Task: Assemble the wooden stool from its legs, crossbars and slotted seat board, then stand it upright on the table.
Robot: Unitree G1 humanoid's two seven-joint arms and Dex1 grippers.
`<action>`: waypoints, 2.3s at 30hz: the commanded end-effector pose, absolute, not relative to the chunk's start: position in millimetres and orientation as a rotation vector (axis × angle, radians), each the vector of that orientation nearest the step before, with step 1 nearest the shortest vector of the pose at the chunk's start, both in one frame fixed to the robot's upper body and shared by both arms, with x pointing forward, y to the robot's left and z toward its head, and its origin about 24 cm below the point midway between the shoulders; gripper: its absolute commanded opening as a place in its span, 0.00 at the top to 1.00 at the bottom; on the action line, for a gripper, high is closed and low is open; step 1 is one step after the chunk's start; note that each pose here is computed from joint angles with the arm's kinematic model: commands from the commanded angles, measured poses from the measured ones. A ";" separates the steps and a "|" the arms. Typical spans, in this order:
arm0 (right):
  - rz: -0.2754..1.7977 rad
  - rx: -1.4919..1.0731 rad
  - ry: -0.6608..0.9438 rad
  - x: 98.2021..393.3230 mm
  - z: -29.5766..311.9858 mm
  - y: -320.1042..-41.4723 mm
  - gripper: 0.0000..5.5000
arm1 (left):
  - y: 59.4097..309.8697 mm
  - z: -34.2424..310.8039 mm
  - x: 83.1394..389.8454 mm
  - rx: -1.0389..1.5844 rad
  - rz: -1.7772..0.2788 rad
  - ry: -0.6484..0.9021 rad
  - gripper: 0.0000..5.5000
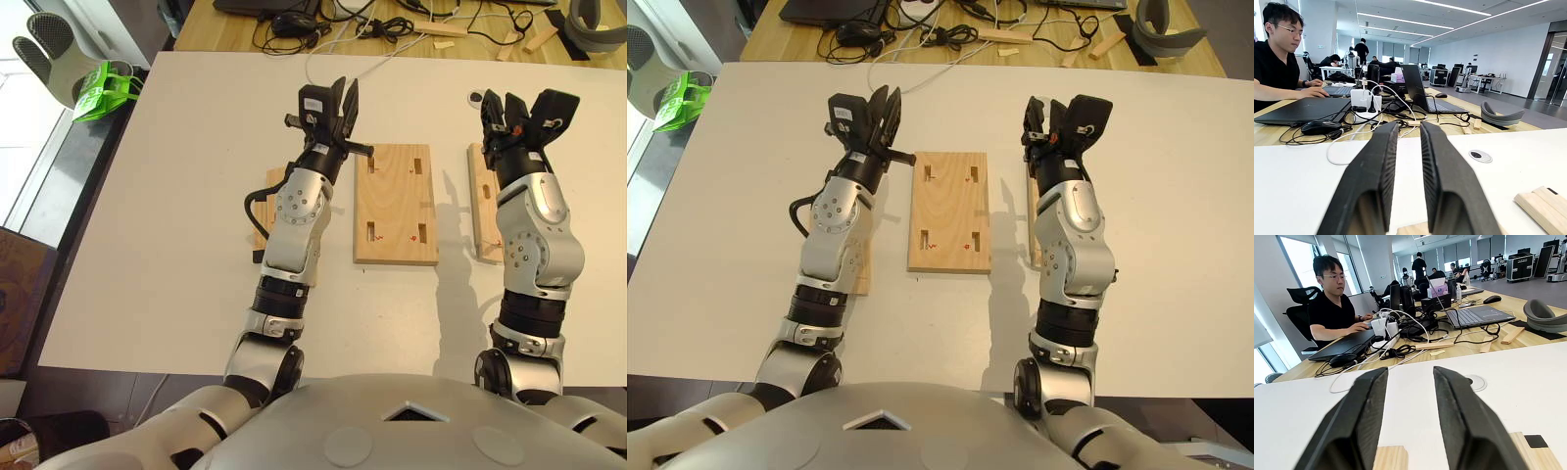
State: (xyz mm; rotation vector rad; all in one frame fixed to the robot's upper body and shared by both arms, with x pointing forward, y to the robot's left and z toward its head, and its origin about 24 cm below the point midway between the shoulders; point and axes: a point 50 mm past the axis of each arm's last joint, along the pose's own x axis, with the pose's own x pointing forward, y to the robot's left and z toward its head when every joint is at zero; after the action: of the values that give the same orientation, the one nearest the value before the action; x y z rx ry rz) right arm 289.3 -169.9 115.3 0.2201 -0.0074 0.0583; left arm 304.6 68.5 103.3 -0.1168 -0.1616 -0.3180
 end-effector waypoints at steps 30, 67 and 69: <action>0.061 0.299 -0.012 301.5 122.0 -164.2 0.69 | 69.5 92.9 312.4 -0.257 -0.299 -0.080 0.85; -0.048 0.435 -0.012 271.1 101.8 -158.7 0.68 | 229.1 115.1 246.9 0.527 -0.326 0.634 0.41; -0.047 0.451 -0.016 271.5 98.7 -153.5 0.68 | 234.4 109.0 243.3 0.534 -0.339 0.683 0.35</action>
State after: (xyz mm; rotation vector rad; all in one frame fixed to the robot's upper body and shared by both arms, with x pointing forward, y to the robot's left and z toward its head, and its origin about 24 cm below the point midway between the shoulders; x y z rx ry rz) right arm 272.6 -161.5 103.1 0.4162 -0.0201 -0.0478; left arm 246.8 228.7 114.7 0.5191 0.6334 -0.3273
